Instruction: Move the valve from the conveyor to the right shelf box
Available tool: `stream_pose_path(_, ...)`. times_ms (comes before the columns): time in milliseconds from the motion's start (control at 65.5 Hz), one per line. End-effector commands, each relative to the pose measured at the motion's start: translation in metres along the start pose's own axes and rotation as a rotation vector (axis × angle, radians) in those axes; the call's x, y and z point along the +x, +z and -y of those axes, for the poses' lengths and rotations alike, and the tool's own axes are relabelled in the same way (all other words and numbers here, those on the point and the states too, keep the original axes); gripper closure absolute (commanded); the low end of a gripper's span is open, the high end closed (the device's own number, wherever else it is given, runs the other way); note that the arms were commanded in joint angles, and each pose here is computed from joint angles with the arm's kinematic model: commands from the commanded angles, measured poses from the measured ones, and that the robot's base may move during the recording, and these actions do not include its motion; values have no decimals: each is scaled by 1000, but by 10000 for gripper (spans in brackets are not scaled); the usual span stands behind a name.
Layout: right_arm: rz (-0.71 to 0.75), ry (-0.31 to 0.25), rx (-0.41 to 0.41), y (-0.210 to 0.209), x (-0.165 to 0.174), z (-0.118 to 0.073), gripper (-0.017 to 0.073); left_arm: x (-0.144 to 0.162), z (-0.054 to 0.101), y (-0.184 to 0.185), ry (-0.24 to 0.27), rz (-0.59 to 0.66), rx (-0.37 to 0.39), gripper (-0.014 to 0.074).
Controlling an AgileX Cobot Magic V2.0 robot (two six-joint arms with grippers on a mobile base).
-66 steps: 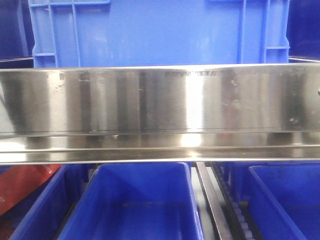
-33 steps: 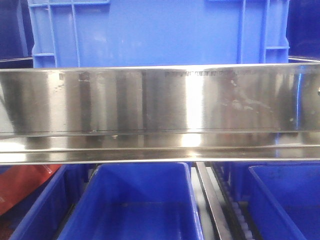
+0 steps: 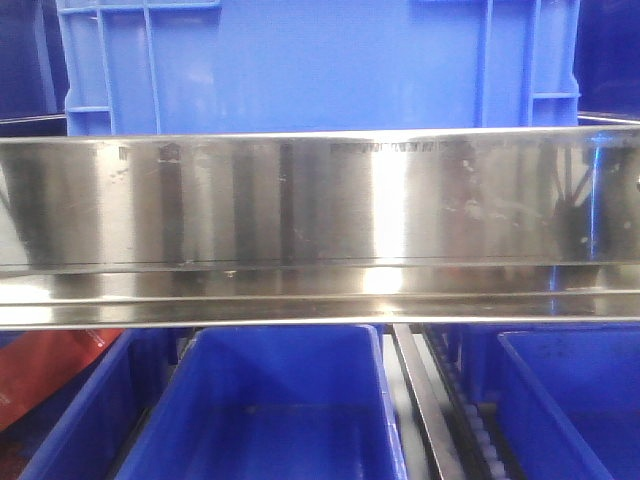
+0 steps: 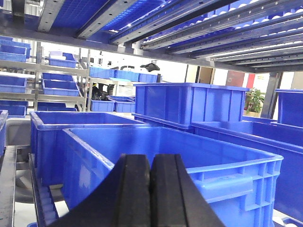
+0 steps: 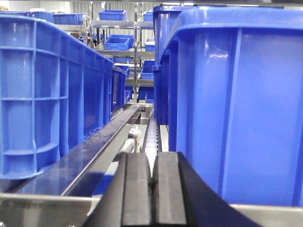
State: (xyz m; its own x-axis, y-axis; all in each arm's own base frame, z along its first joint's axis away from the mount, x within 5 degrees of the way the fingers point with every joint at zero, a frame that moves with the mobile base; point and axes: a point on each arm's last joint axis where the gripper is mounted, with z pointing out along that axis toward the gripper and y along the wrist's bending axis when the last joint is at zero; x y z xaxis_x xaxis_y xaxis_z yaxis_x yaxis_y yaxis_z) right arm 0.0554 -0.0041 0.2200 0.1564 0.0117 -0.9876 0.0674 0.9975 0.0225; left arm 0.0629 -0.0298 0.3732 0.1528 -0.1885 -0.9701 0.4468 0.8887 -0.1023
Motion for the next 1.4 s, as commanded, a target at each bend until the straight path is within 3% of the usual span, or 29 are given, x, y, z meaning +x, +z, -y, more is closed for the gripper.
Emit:
stream_pose_path(0, 29, -14, 6, 0, -2, 0, 727, -2, 0, -1, 7, 25, 0, 704)
stream_pose_path(641, 29, -14, 6, 0, -2, 0, 727, 5, -1, -7, 12, 4, -7, 704)
stream_pose_path(748, 29, -14, 6, 0, -2, 0, 727, 19, -6, -16, 29, 41, -64, 704)
stream_pose_path(977, 29, -14, 6, 0, -2, 0, 727, 72, -23, -44, 94, 81, -321, 704)
stream_pose_path(1084, 29, -14, 6, 0, -2, 0, 727, 97, -28, -52, 107, 67, -400, 704)
stream_pose_path(1282, 29, -14, 6, 0, -2, 0, 727, 131, -36, -52, 84, -22, -433, 704)
stream_pose_path(1389, 29, -14, 6, 0, -2, 0, 727, 141, -38, -53, 89, 0, -429, 704)
